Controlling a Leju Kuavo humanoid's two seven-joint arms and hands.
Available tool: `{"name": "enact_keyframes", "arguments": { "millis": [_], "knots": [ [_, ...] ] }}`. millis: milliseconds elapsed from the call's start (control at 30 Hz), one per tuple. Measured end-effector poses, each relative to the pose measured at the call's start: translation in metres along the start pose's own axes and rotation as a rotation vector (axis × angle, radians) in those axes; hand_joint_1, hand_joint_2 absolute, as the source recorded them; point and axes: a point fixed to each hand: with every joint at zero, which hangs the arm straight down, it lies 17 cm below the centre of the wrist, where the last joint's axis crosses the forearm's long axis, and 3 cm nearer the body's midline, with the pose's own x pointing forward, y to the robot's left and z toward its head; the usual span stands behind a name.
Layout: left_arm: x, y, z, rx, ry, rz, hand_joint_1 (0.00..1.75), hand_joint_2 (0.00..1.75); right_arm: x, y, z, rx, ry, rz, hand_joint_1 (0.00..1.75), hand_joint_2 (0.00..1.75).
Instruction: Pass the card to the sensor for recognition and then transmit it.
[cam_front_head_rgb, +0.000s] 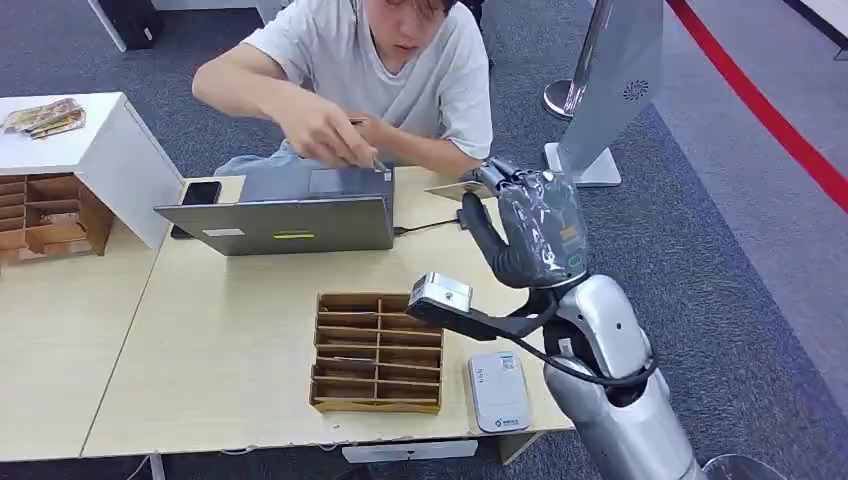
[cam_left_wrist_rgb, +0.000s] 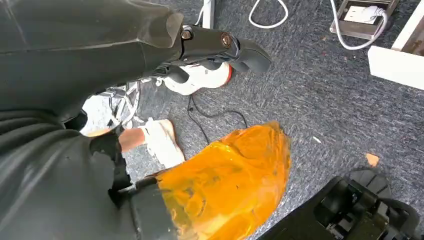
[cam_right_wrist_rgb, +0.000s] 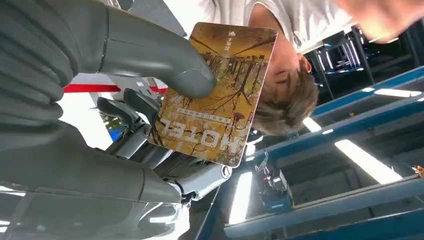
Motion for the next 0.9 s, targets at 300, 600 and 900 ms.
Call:
{"name": "enact_keyframes", "arguments": {
  "millis": [300,600,900],
  "knots": [
    [-0.001,0.0,0.0,0.003,0.004,0.009,0.0,0.0,0.015,0.003,0.006,0.029,-0.03,-0.206,1.75,1.75],
    [-0.011,0.001,0.001,0.038,0.025,0.06,0.0,0.0,0.033,0.033,0.05,0.224,-0.016,-0.836,1.75,1.75],
    [-0.022,-0.001,0.004,0.094,0.044,0.129,0.0,0.0,0.016,0.091,0.162,0.436,0.15,-1.097,1.75,1.75]
  ]
}}
